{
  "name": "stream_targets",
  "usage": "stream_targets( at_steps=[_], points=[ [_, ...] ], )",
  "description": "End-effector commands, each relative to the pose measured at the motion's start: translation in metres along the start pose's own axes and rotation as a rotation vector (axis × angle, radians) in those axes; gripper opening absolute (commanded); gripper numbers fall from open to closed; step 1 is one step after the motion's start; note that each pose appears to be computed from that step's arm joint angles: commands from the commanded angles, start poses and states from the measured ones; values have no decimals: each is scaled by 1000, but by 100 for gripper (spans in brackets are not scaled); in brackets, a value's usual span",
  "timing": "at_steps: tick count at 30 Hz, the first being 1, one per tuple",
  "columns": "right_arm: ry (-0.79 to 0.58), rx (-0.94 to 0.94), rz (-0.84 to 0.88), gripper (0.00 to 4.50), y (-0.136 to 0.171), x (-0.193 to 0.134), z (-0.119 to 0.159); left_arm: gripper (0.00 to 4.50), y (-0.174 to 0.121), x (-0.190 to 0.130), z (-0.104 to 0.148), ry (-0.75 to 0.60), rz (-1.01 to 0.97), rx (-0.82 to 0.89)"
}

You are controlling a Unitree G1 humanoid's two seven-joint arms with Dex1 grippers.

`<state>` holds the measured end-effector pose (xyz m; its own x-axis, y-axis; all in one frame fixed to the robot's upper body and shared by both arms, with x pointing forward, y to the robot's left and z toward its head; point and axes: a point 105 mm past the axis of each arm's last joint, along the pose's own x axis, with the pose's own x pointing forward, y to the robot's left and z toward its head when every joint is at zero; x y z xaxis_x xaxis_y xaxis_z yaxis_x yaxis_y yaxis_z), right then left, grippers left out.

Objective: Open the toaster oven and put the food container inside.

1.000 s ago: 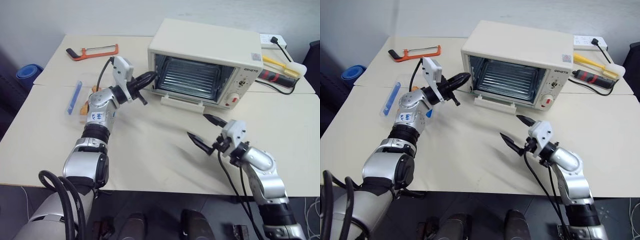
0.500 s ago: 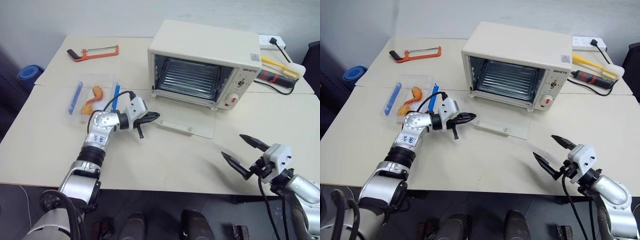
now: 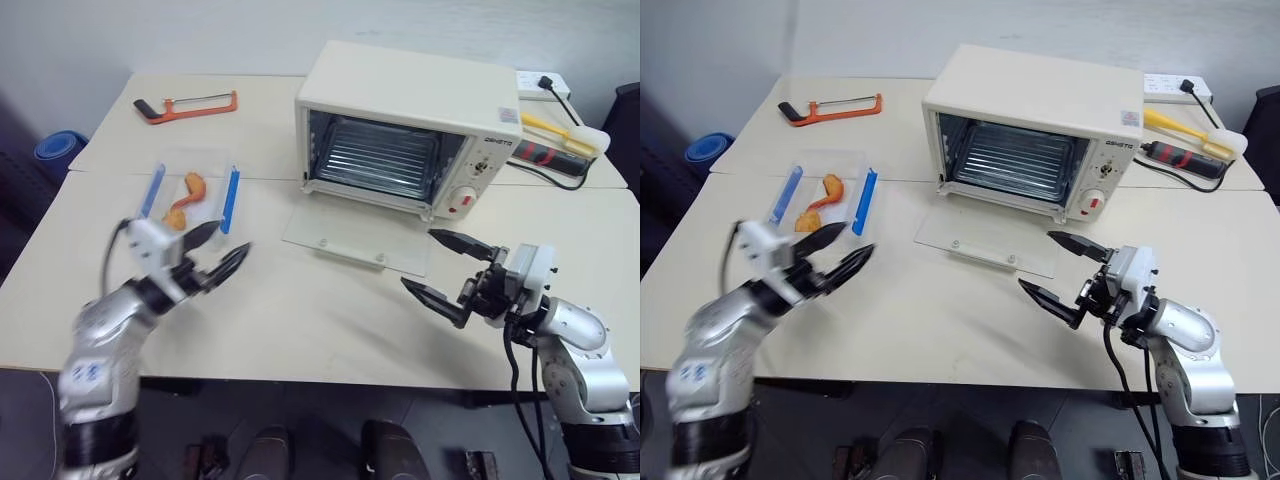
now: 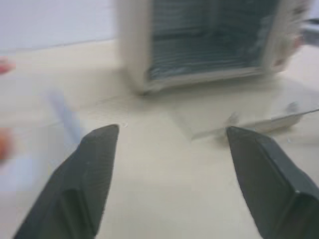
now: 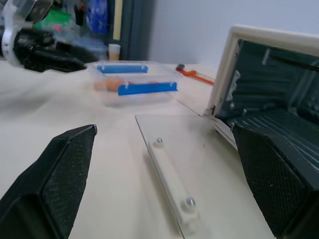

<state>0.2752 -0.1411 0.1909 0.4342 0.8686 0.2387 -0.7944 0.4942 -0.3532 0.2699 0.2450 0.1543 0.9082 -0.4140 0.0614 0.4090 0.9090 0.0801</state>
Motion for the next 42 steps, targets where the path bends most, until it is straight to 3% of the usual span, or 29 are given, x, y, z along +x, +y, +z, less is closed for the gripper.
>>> stream_targets(
  at_steps=[1, 5, 12, 18, 25, 29, 37, 42],
  points=[
    [-47, -23, 43, 450, 4, 10, 4, 449, 25, -47, 3, 26, 212, -27],
    [-66, -41, 55, 450, 3, 18, 4, 449, 35, -80, -9, 90, 347, -101],
    [-7, -23, 65, 450, 5, 7, -4, 449, 26, -29, 10, 85, 420, -529],
    [14, -15, 70, 450, 7, 3, -5, 449, 36, 13, 27, 85, 631, -885],
    [26, -2, 65, 450, 15, -2, -5, 449, 34, 47, 21, 311, 738, -937],
    [26, 9, 44, 450, 19, -4, -5, 449, 51, 53, 20, 343, 813, -879],
    [24, 24, 22, 450, 27, -4, -4, 449, 45, 76, 12, 414, 749, -897],
    [25, 28, 19, 450, 29, -4, -6, 336, 54, 76, 9, 410, 787, -892]
  ],
)
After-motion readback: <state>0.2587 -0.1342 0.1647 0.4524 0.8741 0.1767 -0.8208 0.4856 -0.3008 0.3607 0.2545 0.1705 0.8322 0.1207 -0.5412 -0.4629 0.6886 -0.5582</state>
